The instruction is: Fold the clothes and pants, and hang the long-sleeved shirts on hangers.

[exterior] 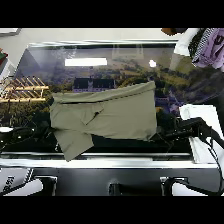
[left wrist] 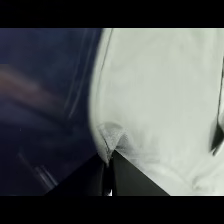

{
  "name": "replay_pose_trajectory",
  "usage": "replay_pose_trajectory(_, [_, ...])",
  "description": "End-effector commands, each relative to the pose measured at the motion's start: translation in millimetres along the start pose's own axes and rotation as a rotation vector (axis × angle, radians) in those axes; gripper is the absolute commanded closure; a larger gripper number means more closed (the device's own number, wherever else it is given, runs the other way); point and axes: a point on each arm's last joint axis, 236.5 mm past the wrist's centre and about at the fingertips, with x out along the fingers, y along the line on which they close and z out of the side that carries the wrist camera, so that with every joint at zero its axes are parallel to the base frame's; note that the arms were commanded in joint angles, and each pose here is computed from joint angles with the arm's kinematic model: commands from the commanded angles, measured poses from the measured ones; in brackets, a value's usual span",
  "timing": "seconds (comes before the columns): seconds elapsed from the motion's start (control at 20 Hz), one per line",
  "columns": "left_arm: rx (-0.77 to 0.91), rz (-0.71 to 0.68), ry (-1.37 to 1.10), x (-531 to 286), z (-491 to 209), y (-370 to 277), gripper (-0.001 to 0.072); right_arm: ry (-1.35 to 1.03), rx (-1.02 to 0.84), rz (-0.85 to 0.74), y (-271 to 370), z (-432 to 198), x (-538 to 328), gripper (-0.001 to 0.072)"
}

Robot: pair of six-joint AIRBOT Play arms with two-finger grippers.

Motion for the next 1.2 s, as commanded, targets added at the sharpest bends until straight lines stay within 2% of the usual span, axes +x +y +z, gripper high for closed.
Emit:
replay_pose_trajectory(0.0, [0.026,-0.042,-0.004,-5.5,7.2,-15.8,0.0689,-0.018,-0.031,0.090,23.6,4.1,-3.8,0.0681])
replay_pose_trajectory(0.2, [0.138,-0.123,-0.084,-30.7,47.2,-70.9,0.0691,-0.170,-0.180,0.098,62.6,50.6,-42.6,0.0683])
replay_pose_trajectory(0.35, [0.285,-0.174,-0.183,-63.2,84.9,-145.1,0.0691,-0.365,-0.374,0.032,134.4,106.5,-98.2,0.0684])
replay_pose_trajectory(0.45, [0.388,-0.225,-0.276,-99.5,107.9,-206.7,0.0691,-0.553,-0.468,-0.034,192.2,139.8,-157.2,0.0683])
replay_pose_trajectory(0.6, [0.533,-0.298,-0.465,-185.0,129.6,-297.1,0.0691,-0.889,-0.482,-0.078,268.1,157.5,-283.1,0.0683])
replay_pose_trajectory(0.7, [0.644,-0.305,-0.619,-254.1,128.8,-342.5,0.0691,-1.079,-0.484,-0.064,310.6,135.1,-364.8,0.0682])
replay_pose_trajectory(0.85, [0.727,-0.292,-0.831,-350.5,102.8,-385.7,0.0691,-1.260,-0.556,0.023,363.0,62.4,-443.3,0.0682])
replay_pose_trajectory(1.0, [0.720,-0.256,-0.985,-421.8,56.0,-393.9,0.0691,-1.343,-0.614,0.066,376.2,-22.0,-473.2,0.0682])
replay_pose_trajectory(1.15, [0.669,-0.190,-1.071,-462.9,8.7,-375.8,0.0690,-1.444,-0.682,0.079,380.5,-97.8,-498.1,0.0682])
